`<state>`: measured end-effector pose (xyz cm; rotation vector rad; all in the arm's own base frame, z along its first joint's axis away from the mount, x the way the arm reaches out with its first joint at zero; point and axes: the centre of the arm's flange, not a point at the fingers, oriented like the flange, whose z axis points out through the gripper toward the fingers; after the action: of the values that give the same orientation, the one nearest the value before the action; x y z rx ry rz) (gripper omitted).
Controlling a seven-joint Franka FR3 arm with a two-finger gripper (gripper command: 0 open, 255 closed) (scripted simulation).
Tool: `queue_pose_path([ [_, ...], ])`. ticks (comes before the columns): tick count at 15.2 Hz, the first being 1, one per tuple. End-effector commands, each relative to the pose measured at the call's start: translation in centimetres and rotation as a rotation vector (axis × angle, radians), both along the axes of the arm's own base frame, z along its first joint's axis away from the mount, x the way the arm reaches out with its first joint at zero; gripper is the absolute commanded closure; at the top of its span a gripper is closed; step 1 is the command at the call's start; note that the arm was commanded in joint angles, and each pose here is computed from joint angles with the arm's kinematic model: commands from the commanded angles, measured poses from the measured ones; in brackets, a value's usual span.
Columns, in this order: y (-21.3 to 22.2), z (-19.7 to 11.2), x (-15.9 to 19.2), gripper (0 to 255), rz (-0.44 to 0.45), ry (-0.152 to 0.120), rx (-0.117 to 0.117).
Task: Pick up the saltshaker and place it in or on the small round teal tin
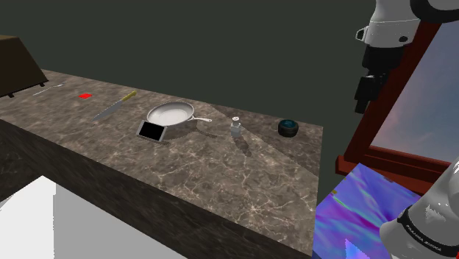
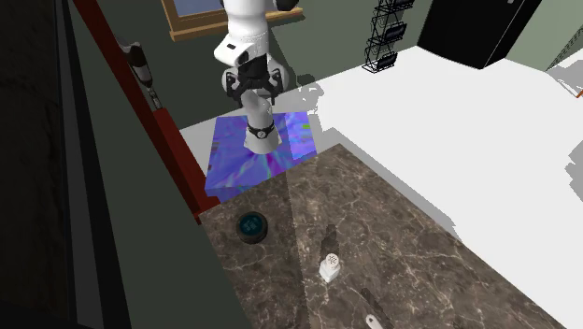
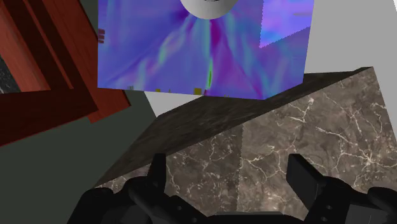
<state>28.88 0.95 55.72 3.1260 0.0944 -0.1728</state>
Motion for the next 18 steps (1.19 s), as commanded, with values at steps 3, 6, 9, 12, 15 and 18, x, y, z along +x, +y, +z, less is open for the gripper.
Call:
queue_pose_path([
  [3,1.0,-1.0,2.1,0,-0.005,-0.007,0.001],
  [6,2.4,-2.5,5.3,0,-0.013,-0.018,0.003],
  [9,3.8,-3.9,8.5,0,-0.020,-0.029,0.005],
  [12,5.3,-5.3,11.7,0,-0.028,-0.040,0.006],
  [15,6.6,-6.7,15.0,0,-0.035,-0.051,0.008],
  [18,8.0,-8.0,18.3,0,-0.043,-0.062,0.010],
])
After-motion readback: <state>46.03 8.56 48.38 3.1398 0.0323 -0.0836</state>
